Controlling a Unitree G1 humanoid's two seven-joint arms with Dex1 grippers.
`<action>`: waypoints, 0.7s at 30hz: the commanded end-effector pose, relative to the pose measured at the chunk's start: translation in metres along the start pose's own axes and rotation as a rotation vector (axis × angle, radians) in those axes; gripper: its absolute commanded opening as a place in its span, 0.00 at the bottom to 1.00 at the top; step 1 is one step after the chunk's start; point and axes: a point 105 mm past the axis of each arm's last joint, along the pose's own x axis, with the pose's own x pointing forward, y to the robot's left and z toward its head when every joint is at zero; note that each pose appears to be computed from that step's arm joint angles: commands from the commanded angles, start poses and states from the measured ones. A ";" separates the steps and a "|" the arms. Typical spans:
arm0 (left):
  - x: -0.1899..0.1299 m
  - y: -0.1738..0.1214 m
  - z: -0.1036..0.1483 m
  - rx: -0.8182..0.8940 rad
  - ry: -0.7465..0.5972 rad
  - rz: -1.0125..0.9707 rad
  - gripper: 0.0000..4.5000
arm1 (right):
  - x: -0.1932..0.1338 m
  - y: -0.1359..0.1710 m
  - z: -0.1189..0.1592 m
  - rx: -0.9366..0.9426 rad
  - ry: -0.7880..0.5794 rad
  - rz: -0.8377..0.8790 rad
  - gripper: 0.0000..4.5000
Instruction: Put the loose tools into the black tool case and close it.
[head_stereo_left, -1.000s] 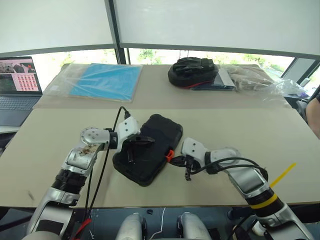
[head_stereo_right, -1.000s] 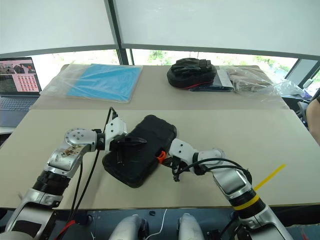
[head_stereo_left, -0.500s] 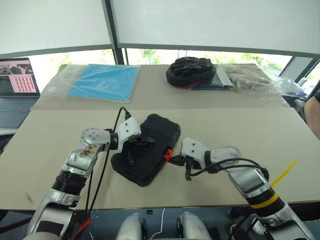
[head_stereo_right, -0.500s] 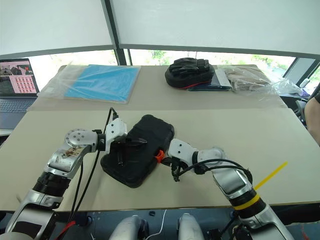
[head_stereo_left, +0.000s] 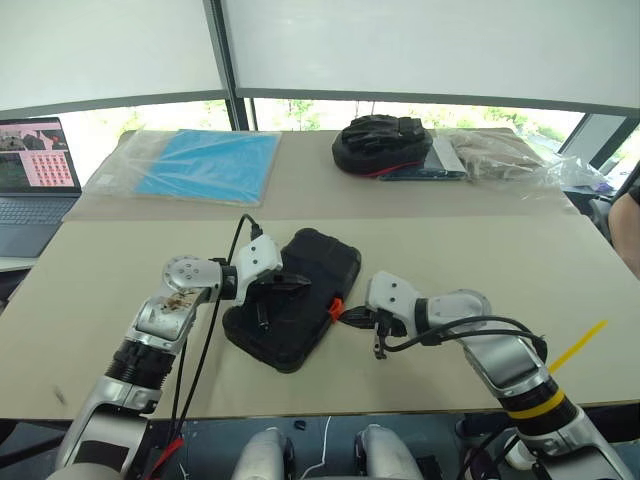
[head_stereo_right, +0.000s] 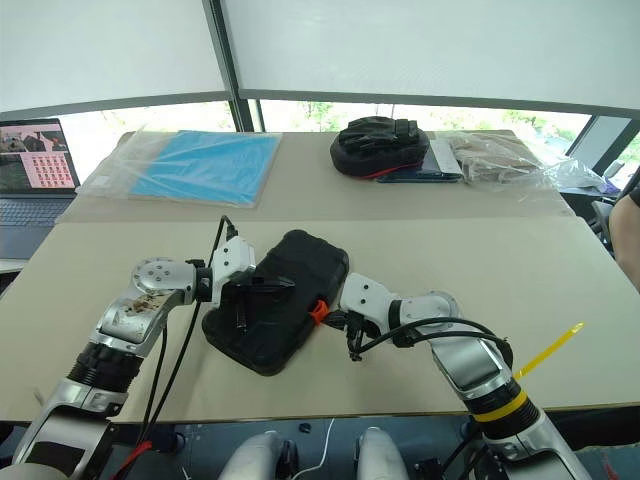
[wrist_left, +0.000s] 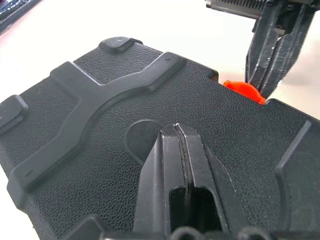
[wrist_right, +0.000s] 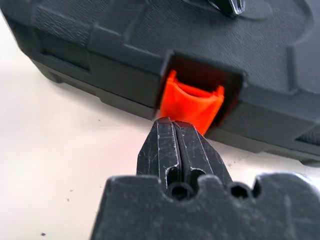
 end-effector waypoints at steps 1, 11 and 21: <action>0.012 -0.031 -0.063 -0.174 0.196 -0.087 0.00 | 0.002 -0.006 0.016 -0.065 -0.050 -0.023 0.00; 0.011 -0.031 -0.065 -0.178 0.204 -0.082 0.00 | 0.011 -0.011 0.030 -0.078 -0.100 -0.026 0.00; 0.010 -0.033 -0.070 -0.178 0.202 -0.077 0.00 | 0.013 -0.009 0.037 -0.062 -0.120 -0.026 0.00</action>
